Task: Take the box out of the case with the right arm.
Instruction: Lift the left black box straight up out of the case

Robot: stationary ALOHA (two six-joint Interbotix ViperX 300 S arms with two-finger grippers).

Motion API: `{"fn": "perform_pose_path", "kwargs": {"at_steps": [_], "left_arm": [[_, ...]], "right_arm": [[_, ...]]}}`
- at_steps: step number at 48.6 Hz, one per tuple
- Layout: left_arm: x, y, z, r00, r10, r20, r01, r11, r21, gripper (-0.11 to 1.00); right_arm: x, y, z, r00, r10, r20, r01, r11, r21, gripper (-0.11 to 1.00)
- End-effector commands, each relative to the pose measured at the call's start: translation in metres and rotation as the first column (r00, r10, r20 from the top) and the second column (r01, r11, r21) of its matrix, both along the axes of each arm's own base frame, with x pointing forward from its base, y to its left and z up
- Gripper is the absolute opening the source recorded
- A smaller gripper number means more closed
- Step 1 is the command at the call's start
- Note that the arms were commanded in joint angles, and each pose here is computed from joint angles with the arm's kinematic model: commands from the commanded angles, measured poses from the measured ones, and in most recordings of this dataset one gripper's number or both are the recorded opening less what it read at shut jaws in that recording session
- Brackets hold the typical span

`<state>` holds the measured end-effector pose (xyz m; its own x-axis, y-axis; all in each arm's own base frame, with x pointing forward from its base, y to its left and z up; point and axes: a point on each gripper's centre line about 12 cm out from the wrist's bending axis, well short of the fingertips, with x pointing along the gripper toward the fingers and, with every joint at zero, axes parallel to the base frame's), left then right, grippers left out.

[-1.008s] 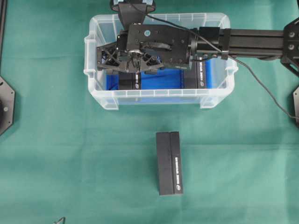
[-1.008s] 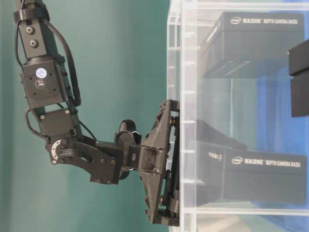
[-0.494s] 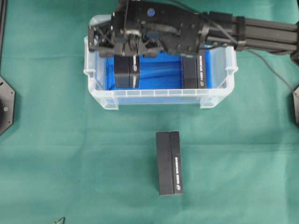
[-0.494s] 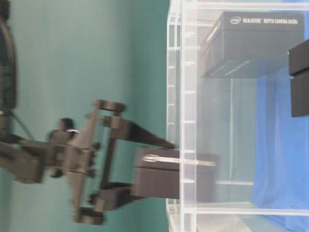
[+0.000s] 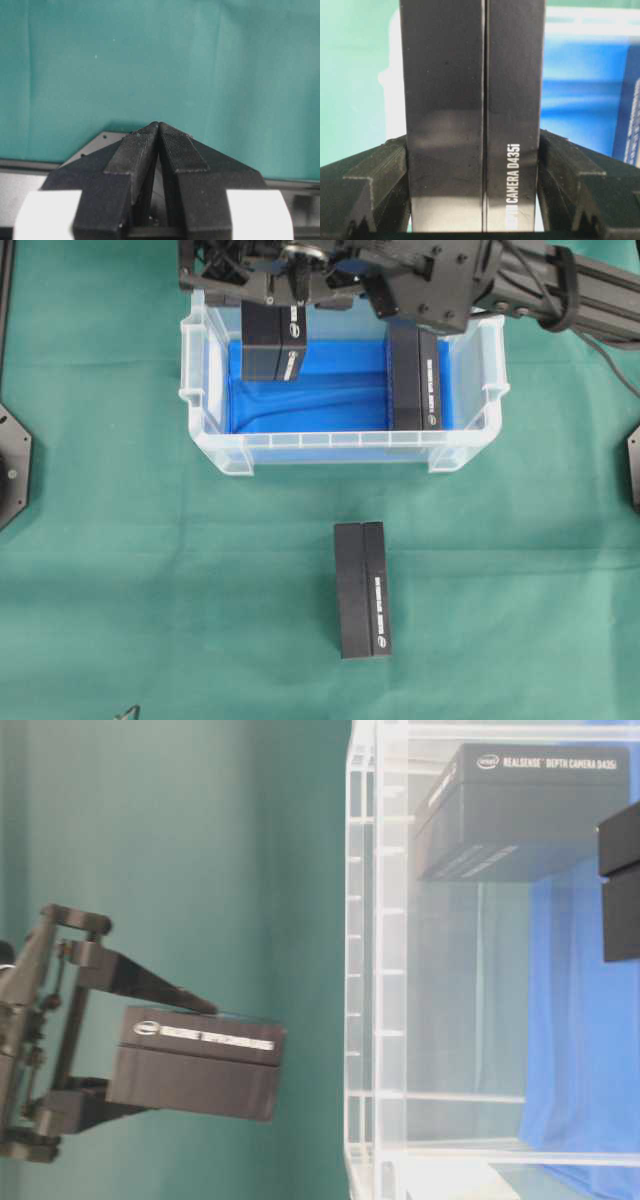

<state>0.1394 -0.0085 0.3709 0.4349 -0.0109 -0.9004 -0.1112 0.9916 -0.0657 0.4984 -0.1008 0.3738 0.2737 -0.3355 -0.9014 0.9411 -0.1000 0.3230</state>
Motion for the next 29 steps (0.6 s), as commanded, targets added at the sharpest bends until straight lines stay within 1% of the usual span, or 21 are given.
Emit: {"fn": "perform_pose_path", "kwargs": {"at_steps": [1, 12, 29], "left_arm": [[0.001, 0.0001, 0.0033, 1.0, -0.002, 0.011, 0.002, 1.0, 0.003, 0.02], [0.001, 0.0001, 0.0033, 1.0, -0.002, 0.011, 0.002, 1.0, 0.003, 0.02], [0.0014, 0.0, 0.0031, 1.0, 0.0, 0.009, 0.0, 1.0, 0.002, 0.02]], "right_arm": [[-0.0186, 0.0062, 0.0479, 0.995, 0.005, 0.102, -0.002, 1.0, -0.031, 0.69], [-0.0195, 0.0102, 0.0555, 0.992, 0.012, 0.122, -0.007, 0.999, -0.038, 0.69], [-0.0197, 0.01, 0.0565, 0.992, 0.012, 0.125, -0.007, 0.999, -0.04, 0.68]]}}
